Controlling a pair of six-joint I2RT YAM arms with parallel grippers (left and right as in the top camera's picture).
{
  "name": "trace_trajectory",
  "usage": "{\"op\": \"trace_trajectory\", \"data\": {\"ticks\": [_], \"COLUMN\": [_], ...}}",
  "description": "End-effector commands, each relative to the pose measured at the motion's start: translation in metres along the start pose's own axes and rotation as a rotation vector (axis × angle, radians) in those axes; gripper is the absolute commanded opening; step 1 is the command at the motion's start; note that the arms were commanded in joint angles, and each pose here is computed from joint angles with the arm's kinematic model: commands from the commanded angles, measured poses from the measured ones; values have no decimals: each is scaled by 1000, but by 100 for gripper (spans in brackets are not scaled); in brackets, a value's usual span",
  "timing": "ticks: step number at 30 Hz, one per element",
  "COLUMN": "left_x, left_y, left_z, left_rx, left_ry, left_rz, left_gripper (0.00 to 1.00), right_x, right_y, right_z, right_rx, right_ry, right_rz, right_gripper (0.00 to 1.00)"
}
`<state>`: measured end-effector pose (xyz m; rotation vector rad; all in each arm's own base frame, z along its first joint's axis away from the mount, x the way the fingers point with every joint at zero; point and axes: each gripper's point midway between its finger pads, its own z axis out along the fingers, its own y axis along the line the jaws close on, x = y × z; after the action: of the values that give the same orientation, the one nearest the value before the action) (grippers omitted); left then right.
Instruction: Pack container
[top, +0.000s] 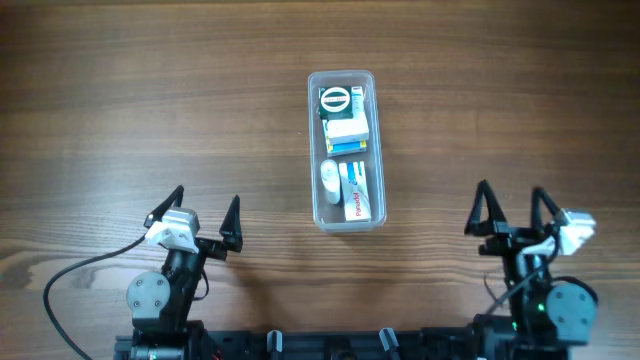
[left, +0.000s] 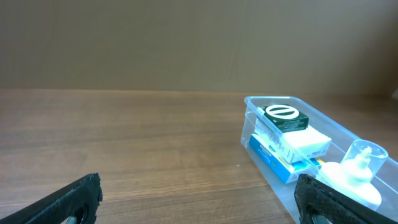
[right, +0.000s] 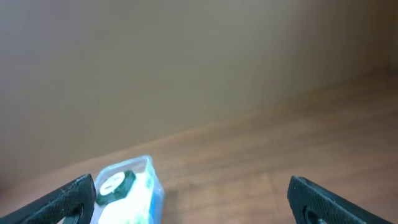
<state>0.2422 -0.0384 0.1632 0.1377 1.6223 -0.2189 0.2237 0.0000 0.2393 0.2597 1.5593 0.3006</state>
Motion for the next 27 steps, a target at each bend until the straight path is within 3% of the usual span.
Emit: {"op": "trace_trajectory", "data": {"ticks": [1, 6, 10, 13, 16, 27], "left_x": [1, 1, 1, 1, 1, 1], "left_y": [3, 3, 3, 3, 3, 3], "left_z": [0, 0, 0, 0, 0, 0], "left_rx": [-14, -14, -14, -14, -14, -14], "left_ry": [-1, -1, -1, -1, -1, -1], "left_rz": [15, 15, 15, 15, 15, 15], "left_gripper": [100, 100, 100, 100, 100, 100], "right_x": [9, 7, 38, 61, 64, 64], "right_y": [4, 0, -10, -13, -4, -4], "right_z": [8, 16, 21, 23, 22, 22], "right_rx": [-68, -105, -73, -61, -100, -100], "right_ry": [-46, -181, -82, 7, 10, 10], "right_rz": [68, 61, 53, -81, -230, -227], "right_gripper": [100, 100, 100, 100, 100, 100]}}
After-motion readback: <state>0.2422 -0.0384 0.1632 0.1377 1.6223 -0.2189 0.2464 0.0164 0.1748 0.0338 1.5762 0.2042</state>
